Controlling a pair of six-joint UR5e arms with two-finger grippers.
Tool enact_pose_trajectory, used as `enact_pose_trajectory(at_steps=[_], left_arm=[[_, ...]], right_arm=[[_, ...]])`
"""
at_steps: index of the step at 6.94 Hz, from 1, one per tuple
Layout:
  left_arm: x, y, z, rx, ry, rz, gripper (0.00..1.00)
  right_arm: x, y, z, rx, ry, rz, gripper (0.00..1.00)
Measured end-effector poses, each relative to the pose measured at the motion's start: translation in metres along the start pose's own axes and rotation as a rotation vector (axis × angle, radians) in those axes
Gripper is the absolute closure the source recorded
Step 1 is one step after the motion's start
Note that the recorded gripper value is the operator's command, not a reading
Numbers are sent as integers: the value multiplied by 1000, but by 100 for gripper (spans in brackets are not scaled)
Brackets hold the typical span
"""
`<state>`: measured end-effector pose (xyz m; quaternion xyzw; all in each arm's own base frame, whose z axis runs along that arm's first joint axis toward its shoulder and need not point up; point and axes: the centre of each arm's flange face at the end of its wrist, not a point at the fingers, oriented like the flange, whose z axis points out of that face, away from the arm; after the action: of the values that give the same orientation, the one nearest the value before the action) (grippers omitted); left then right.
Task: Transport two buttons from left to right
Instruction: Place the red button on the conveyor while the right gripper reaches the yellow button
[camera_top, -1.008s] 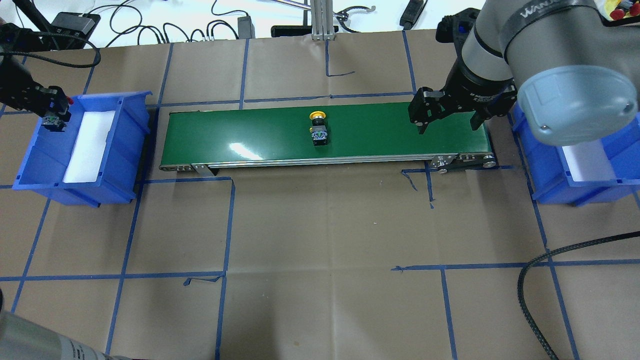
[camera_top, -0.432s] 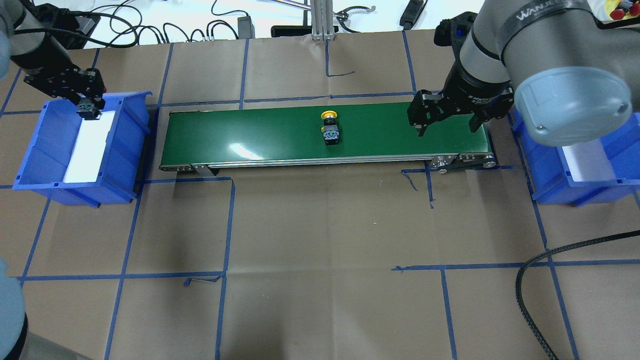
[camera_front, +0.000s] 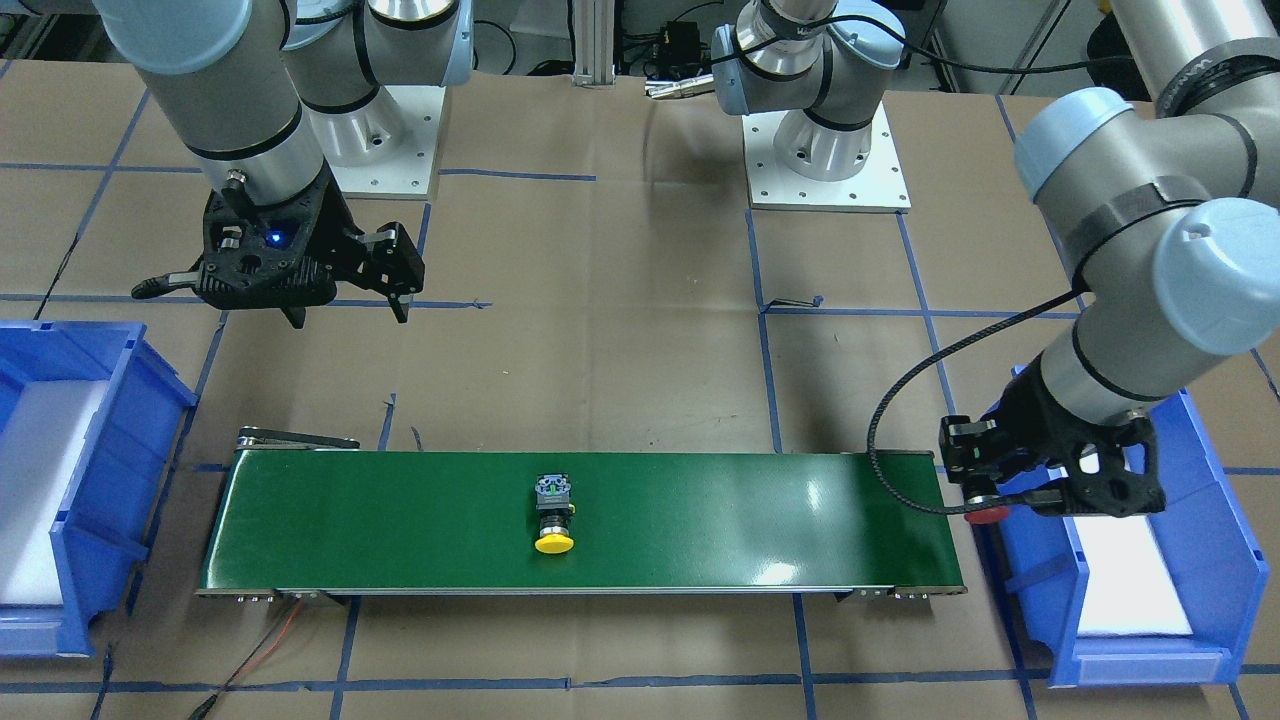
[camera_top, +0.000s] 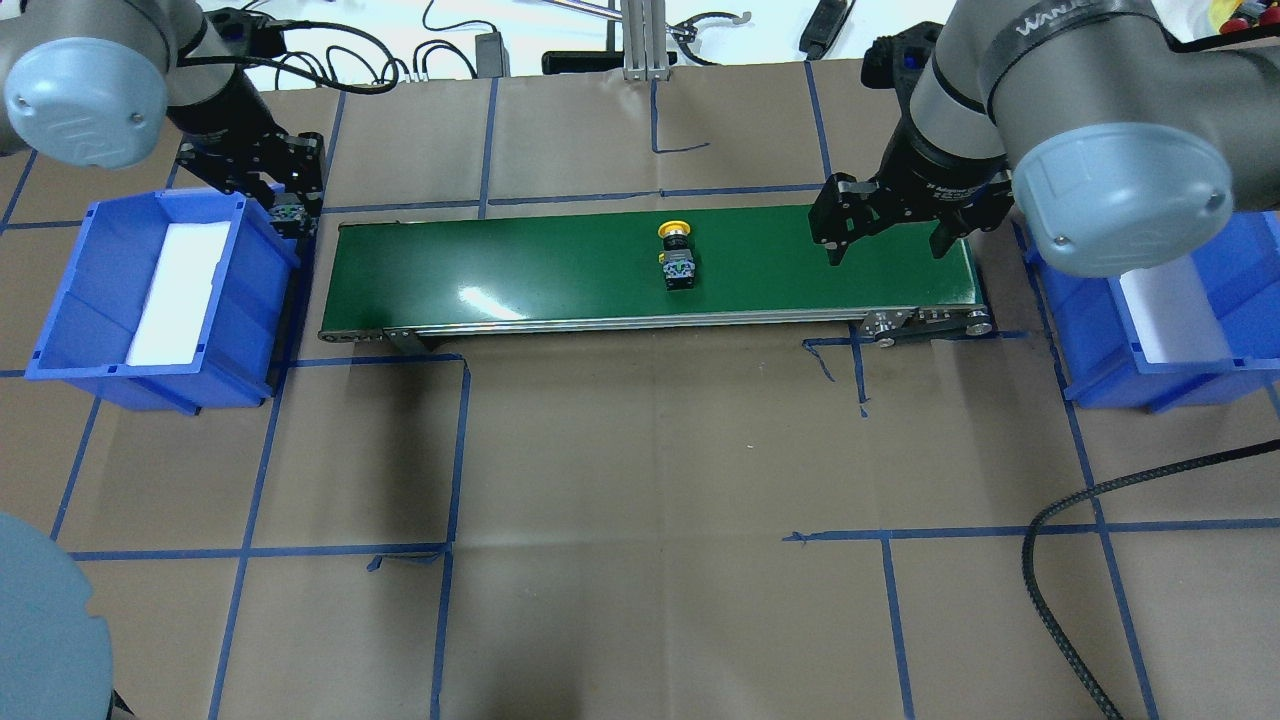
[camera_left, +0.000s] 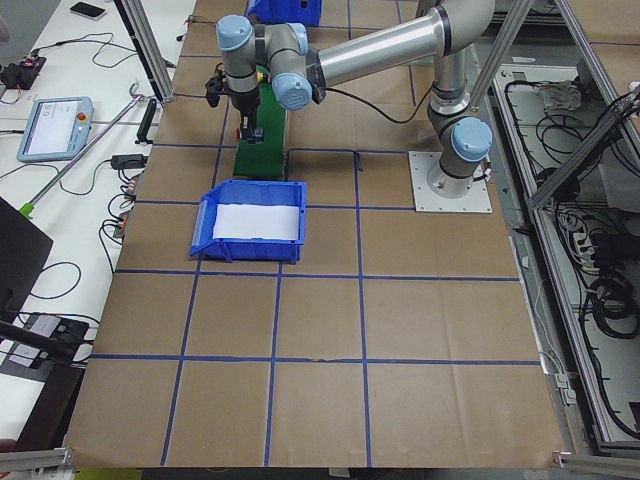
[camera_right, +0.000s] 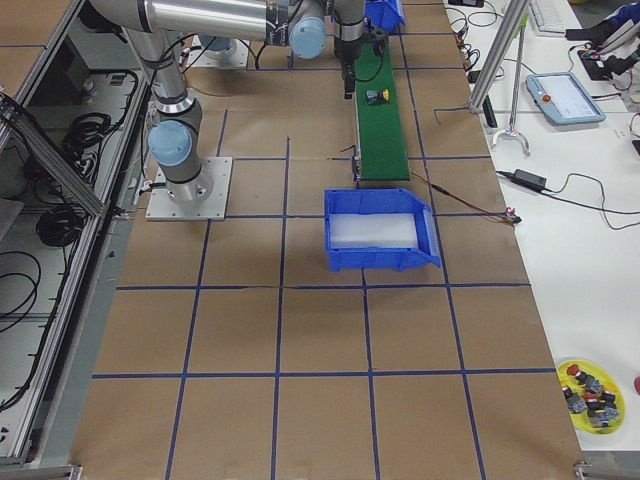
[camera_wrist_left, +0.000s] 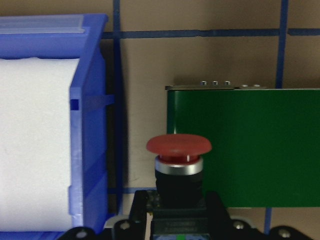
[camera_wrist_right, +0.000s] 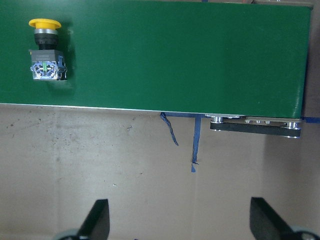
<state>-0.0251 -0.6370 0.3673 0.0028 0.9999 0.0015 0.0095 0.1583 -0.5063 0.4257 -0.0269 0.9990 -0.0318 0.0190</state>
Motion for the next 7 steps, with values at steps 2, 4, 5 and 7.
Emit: enact_pose_trajectory(at_steps=[2,4,5,7], left_arm=[[30,-6,29,-38,7,3,92],[35,-12,58,-82,12,-32,92],[37,-12,68,-96,13,-46,92],[38,-7,83,-65,8,-57,92]], right_arm=[[0,-12,-10,34,1,3,0],[0,-20,-14,44,1,5,0],[0,-21,-14,45,1,5,0],[0,-26,-3,27,1,4,0]])
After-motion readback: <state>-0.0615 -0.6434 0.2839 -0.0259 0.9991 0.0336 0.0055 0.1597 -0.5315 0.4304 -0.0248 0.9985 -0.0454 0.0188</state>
